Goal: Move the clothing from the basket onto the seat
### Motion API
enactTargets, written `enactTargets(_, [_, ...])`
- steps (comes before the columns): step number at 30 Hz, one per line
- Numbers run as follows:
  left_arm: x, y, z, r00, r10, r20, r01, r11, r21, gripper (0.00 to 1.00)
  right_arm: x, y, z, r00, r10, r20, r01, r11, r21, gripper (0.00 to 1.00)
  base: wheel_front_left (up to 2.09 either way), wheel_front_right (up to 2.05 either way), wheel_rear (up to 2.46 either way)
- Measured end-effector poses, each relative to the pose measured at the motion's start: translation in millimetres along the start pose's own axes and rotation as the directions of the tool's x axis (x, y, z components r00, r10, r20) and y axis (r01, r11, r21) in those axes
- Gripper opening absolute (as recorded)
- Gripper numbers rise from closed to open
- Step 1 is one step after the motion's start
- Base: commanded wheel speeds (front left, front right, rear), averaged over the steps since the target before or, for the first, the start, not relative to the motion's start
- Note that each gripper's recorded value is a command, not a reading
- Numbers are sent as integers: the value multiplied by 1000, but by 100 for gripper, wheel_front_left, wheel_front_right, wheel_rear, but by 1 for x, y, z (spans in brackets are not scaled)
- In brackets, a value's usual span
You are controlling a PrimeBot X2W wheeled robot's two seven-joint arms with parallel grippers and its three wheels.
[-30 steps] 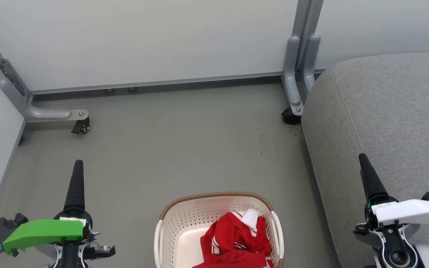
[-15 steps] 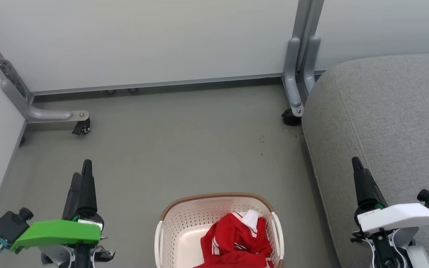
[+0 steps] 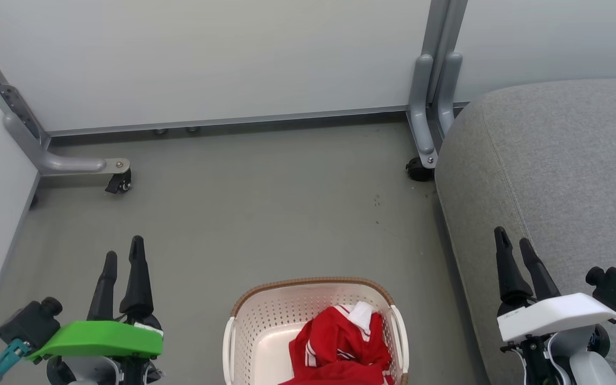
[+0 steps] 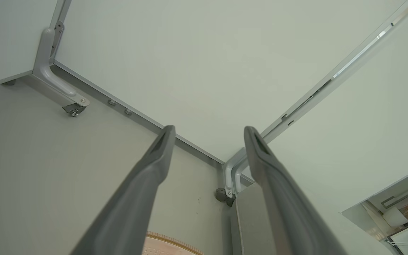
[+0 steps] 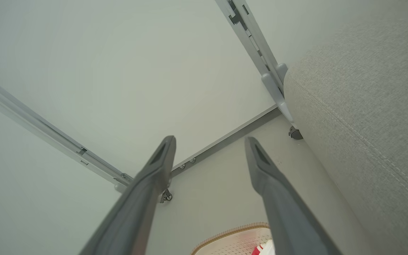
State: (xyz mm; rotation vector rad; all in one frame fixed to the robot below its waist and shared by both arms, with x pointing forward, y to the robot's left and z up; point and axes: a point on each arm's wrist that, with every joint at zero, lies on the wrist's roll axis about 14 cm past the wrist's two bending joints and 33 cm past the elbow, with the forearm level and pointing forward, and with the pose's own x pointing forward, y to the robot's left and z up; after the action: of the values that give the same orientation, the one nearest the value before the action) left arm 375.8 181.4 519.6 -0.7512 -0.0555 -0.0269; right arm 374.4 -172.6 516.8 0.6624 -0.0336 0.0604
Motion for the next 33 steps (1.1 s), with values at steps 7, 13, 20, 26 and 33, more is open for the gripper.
enactTargets(7, [-2,1,-4,1000,-3,-8,4,996,92,100,-1,4,-3,1000,18,-3,-18,995,-103,100,0,0,0])
enactTargets(13, [-3,0,-5,1000,-10,-7,11,988,156,100,-2,6,-6,1000,28,-13,-29,985,-169,100,0,0,0])
enactTargets(20, [-5,2,-9,1000,-10,-16,14,973,230,100,-3,10,-8,999,44,-18,-47,970,-238,100,0,0,0])
enactTargets(26, [-7,4,-13,1000,-10,-27,17,957,291,100,-3,12,-10,998,52,-24,-57,955,-292,100,0,0,0])
enactTargets(33, [-9,6,-18,999,-10,-39,23,936,353,100,-5,12,-12,998,55,-36,-64,938,-342,100,0,0,0])
